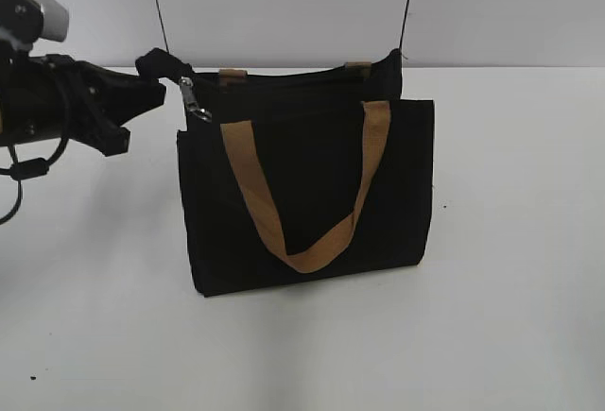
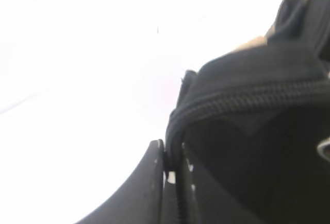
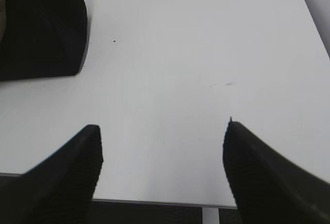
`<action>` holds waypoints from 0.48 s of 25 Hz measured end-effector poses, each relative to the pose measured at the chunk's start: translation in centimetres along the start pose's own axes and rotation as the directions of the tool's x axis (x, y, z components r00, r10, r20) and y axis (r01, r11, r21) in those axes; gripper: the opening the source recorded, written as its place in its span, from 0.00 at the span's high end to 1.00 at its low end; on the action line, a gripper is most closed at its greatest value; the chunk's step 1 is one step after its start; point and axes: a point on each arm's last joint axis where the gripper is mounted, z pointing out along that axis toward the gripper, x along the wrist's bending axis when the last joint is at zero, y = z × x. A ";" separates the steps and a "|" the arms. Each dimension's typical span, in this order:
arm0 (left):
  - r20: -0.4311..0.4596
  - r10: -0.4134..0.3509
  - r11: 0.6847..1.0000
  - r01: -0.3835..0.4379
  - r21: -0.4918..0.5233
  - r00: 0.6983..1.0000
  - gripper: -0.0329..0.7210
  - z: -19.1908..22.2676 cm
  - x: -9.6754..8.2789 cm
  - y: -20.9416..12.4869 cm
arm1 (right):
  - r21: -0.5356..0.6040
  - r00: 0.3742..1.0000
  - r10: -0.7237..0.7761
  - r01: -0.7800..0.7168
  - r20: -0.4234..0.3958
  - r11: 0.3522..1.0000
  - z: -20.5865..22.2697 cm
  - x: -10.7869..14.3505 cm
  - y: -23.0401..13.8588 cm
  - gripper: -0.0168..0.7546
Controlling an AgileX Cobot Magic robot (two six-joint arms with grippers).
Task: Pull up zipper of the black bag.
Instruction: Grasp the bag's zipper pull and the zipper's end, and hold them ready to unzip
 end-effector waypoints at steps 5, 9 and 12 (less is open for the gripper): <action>-0.051 0.012 1.000 -0.013 -0.003 0.999 0.91 -1.6 0.0 2.2 | 0.000 1.000 0.000 0.000 0.000 1.000 0.0 0.0 0.0 0.26; -0.060 0.005 1.000 -0.006 -0.010 0.998 0.91 -2.0 -0.1 2.7 | -0.001 1.000 0.003 -0.003 -0.008 1.000 0.0 0.1 0.0 0.26; -0.061 -0.020 1.000 0.019 -0.008 0.998 0.91 -2.0 -0.1 2.7 | -0.002 0.999 0.002 -0.002 -0.038 1.000 0.0 0.2 0.0 0.26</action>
